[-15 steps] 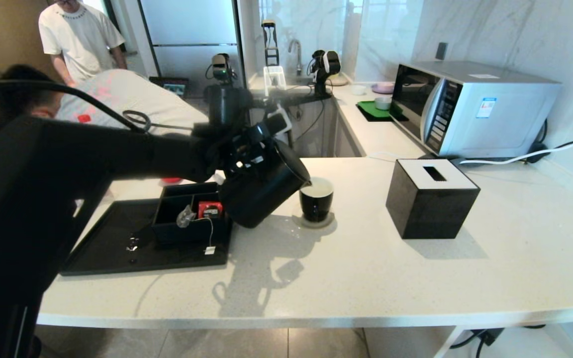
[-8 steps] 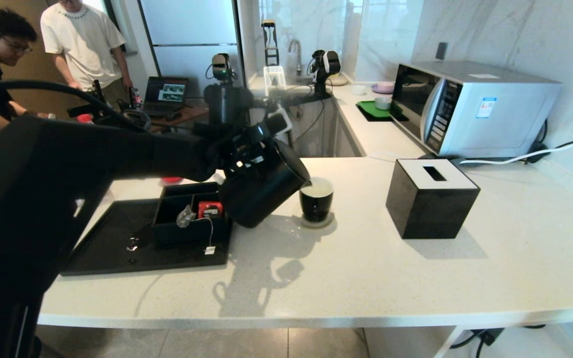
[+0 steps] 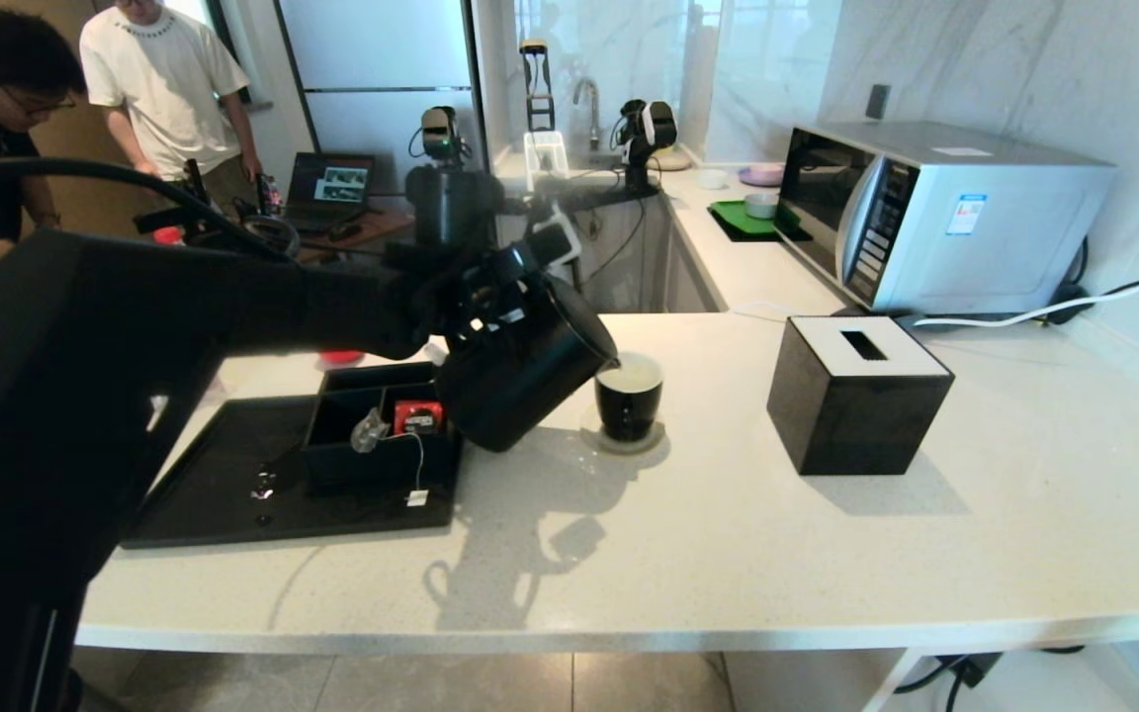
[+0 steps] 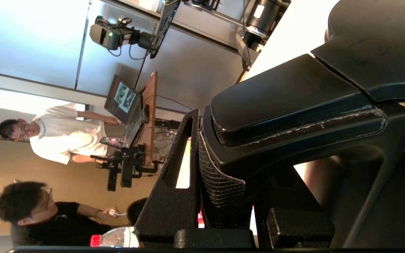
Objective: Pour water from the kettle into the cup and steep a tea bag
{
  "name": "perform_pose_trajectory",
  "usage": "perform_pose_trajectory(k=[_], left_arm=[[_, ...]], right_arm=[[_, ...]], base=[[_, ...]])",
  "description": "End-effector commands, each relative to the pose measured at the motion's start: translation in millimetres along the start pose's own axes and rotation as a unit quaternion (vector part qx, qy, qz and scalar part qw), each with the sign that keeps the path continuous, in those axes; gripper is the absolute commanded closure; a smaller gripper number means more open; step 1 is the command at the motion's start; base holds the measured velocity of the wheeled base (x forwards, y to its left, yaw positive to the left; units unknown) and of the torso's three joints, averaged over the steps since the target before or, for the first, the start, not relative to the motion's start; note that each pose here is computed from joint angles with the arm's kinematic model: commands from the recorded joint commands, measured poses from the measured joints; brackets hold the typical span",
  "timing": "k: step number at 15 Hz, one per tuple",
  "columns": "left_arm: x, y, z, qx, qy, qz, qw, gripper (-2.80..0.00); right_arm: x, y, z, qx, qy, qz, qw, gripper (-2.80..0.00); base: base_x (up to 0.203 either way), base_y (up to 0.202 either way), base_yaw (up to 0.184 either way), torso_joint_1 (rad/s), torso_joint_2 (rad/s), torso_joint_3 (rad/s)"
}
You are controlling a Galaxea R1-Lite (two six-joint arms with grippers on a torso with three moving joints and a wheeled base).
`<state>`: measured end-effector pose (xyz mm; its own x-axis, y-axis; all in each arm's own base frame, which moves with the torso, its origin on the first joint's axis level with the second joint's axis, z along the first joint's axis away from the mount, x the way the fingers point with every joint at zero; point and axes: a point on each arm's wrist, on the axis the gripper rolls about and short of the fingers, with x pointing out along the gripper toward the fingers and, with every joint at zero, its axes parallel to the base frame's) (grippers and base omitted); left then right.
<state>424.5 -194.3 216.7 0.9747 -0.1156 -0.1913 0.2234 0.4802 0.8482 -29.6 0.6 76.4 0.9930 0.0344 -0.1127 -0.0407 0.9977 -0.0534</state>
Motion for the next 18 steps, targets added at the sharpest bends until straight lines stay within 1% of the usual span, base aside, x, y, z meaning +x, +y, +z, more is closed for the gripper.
perform_pose_trajectory(k=[1, 9, 11, 18], left_arm=[[-0.1, 0.0, 0.1, 0.003, 0.000, 0.001, 1.0000, 0.00], [-0.9, -0.1, 1.2, 0.006, -0.001, 0.001, 1.0000, 0.00], [-1.5, 0.4, 1.7, 0.016, -0.002, 0.001, 0.9999, 0.00], [-1.8, -0.2, 2.5, 0.016, -0.003, 0.001, 0.9999, 0.00]], right_arm=[[0.1, 0.0, 0.0, 0.000, 0.001, 0.000, 1.000, 0.00], [0.1, 0.0, 0.0, 0.000, 0.001, 0.000, 1.000, 0.00], [0.1, 0.0, 0.0, 0.000, 0.001, 0.000, 1.000, 0.00], [0.1, 0.0, 0.0, 0.000, 0.001, 0.000, 1.000, 0.00]], base=[[0.000, 0.000, 0.000, 0.000, 0.00, 0.000], [0.000, 0.000, 0.000, 0.000, 0.00, 0.000], [0.000, 0.000, 0.000, 0.000, 0.00, 0.000], [0.000, 0.000, 0.000, 0.000, 0.00, 0.000]])
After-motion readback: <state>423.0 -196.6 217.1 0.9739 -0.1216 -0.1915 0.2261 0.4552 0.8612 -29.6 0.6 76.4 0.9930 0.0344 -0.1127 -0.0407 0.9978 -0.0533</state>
